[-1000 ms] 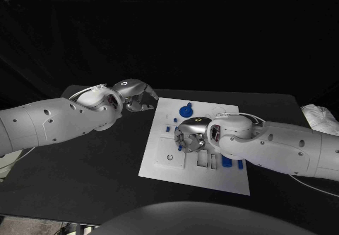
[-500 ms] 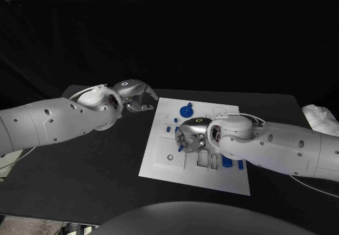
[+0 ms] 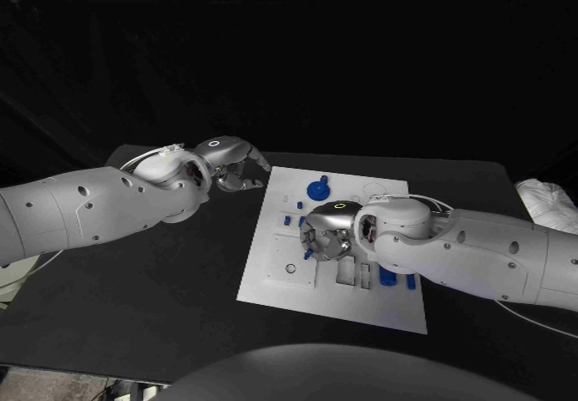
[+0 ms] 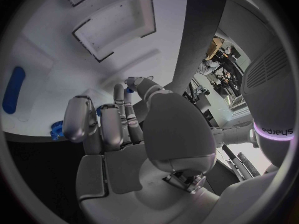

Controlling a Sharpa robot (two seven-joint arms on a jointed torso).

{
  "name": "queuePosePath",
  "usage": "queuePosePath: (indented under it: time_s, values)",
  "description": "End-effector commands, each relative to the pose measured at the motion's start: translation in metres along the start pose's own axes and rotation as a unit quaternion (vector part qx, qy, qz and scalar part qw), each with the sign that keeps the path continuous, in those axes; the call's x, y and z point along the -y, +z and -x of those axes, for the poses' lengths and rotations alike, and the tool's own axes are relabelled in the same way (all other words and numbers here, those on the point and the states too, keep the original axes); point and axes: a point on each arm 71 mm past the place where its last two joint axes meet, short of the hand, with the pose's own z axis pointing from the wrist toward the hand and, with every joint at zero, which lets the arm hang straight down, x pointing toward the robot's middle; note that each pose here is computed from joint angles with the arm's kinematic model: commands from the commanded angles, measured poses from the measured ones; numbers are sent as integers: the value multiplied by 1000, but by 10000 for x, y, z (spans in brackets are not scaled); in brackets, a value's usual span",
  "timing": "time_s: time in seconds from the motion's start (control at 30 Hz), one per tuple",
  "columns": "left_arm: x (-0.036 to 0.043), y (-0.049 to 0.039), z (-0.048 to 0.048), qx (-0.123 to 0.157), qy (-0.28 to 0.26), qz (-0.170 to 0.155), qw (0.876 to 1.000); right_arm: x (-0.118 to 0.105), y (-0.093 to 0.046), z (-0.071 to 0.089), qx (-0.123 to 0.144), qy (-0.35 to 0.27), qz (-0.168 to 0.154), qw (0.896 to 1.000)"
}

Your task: Assemble the parts on the task board

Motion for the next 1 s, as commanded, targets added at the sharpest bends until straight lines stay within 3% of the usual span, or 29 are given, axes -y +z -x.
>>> queuePosePath:
  time_s: [0.03,0.47,1.0]
  values:
    - [11,9,-12,-7,-4,2,1000,-6,3,-2,4,-7,-1,1000]
    - [16,18,-33,-11,-6,6,1000,9,-35,62,33,-17,0,999]
    - [17,30,-57,-22,-11,12,1000,-208,-34,129,55,-133,2,990]
